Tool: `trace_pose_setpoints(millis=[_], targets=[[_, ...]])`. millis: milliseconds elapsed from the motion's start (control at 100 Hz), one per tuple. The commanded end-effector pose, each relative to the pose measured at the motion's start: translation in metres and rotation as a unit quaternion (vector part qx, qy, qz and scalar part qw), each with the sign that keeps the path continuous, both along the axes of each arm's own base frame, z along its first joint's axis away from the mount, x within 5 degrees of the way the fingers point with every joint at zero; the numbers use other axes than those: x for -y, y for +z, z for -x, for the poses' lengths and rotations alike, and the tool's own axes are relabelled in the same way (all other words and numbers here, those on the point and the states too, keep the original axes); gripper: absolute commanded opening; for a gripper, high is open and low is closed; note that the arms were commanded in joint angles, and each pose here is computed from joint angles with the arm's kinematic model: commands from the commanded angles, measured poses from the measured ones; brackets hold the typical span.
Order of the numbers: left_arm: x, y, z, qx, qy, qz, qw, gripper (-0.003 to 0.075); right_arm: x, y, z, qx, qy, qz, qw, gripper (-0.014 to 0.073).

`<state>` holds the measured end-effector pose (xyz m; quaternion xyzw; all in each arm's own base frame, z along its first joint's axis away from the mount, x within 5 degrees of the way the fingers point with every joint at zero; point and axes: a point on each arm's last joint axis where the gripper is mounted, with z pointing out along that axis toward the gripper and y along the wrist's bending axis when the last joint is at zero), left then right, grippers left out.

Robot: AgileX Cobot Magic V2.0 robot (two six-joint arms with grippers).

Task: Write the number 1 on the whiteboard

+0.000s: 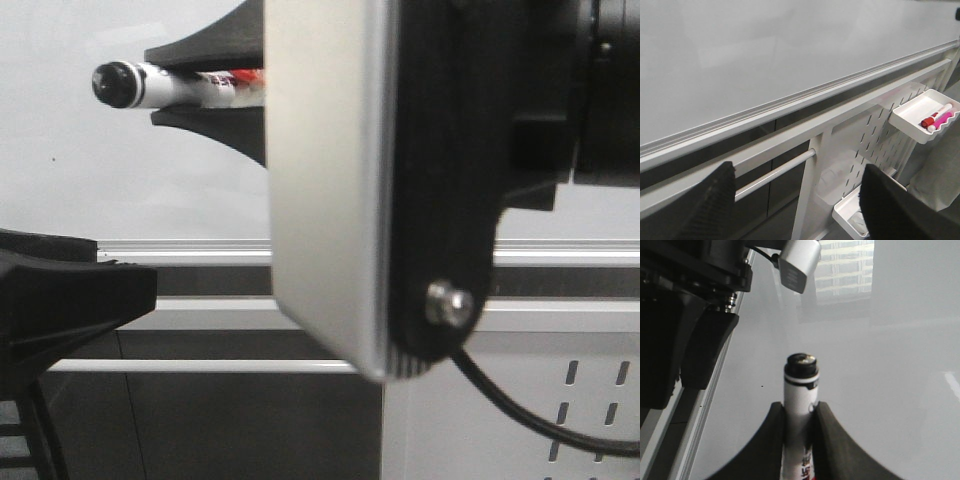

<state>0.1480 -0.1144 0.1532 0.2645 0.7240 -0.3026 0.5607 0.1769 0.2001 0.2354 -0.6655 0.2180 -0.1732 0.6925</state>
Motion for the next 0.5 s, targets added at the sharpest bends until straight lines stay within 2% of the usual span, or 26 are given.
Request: trace_pose_setpoints(millis=[0,230,490], targets=[[0.003,0.026,-0.002,0.085,-0.004,0.091,0.992,0.0472,0.001,0.025,-0.003,0.042,-0.005,-0.056,0.998,-0.0074],[0.002,0.026,-0.002,0.085,-0.002,0.091,0.992,0.0472,-0.003,0.033,-0.007,0.048,-0.008,-0.058,0.997,-0.0074],[0.001,0.026,-0.003,0.085,0.007,0.092,0.992,0.0472,0.007,0.033,-0.020,0.035,-0.050,-0.063,0.996,-0.0074]])
